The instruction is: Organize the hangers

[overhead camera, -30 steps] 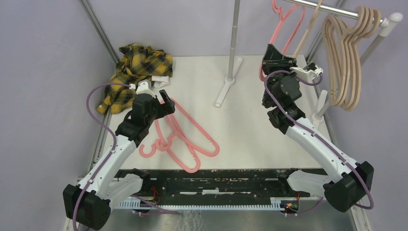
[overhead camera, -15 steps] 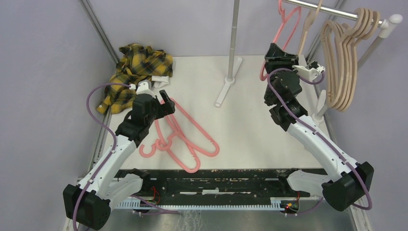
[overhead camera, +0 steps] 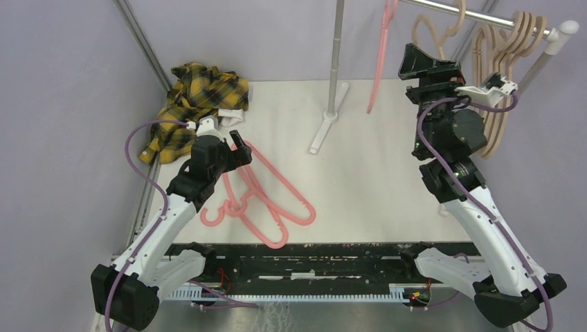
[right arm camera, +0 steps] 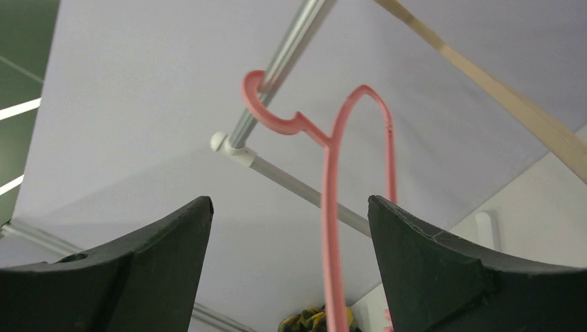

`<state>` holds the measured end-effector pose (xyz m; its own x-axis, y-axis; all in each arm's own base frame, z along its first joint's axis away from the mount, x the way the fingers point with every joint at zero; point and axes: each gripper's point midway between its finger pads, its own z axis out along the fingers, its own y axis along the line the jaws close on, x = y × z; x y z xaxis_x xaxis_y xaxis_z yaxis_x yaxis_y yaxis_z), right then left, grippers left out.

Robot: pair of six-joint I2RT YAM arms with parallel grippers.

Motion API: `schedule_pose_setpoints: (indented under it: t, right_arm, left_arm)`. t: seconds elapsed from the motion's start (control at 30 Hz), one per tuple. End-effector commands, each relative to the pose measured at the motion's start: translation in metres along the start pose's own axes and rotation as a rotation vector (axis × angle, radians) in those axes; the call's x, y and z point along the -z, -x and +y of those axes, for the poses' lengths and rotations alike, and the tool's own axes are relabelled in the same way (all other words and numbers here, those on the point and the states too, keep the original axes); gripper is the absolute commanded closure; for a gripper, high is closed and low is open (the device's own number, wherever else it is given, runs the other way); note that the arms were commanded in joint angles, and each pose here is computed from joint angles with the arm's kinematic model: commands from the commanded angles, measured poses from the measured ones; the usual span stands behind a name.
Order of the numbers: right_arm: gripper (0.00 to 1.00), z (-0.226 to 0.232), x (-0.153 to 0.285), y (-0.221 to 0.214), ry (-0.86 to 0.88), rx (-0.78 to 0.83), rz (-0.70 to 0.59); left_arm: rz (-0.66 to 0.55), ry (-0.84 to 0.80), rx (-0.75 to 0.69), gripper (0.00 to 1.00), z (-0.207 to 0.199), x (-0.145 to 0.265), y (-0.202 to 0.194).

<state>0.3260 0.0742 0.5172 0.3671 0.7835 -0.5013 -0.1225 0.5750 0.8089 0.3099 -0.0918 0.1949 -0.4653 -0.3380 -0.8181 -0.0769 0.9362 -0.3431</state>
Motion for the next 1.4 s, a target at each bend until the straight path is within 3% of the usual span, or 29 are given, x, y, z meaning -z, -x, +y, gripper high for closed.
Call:
schedule_pose_setpoints:
  t: [0.0,0.13,0.23,0.5,0.73,1.07,1.23,1.37]
  right_arm:
    - [0.1,0.066,0.013,0.003,0.286,0.202,0.146]
    - [0.14,0.101,0.027,-0.052,0.49,0.333,0.447]
    - [0.17,0.095,0.041,-0.11,0.564,0.397,0.666]
    - [0.19,0.024,0.13,-0.269,0.617,0.618,1.145]
    - [0.24,-0.071,0.223,-0.356,0.616,0.838,1.499]
    - [0.28,-0.132,0.318,-0.416,0.717,1.015,1.729]
    - [0.3,-0.161,0.337,-0.437,0.703,1.052,1.802]
    - [0.3,-0.181,0.333,-0.447,0.663,1.112,1.781]
  left_arm:
    - [-0.015,0.012,-0.044,0.01,0.003,-0.002,0.005]
    - [-0.014,0.033,-0.036,0.01,0.006,-0.004,0.005]
    - [-0.007,0.062,-0.025,0.01,0.011,-0.007,0.002]
    - [0.02,0.138,-0.002,0.01,0.025,-0.011,-0.007]
    - [0.056,0.173,0.054,0.01,0.044,-0.021,0.0]
    - [-0.004,0.189,0.123,0.01,0.065,-0.017,0.034]
    - [-0.009,0.19,0.126,0.01,0.069,-0.013,0.031]
    - [-0.01,0.177,0.128,0.01,0.068,-0.009,0.027]
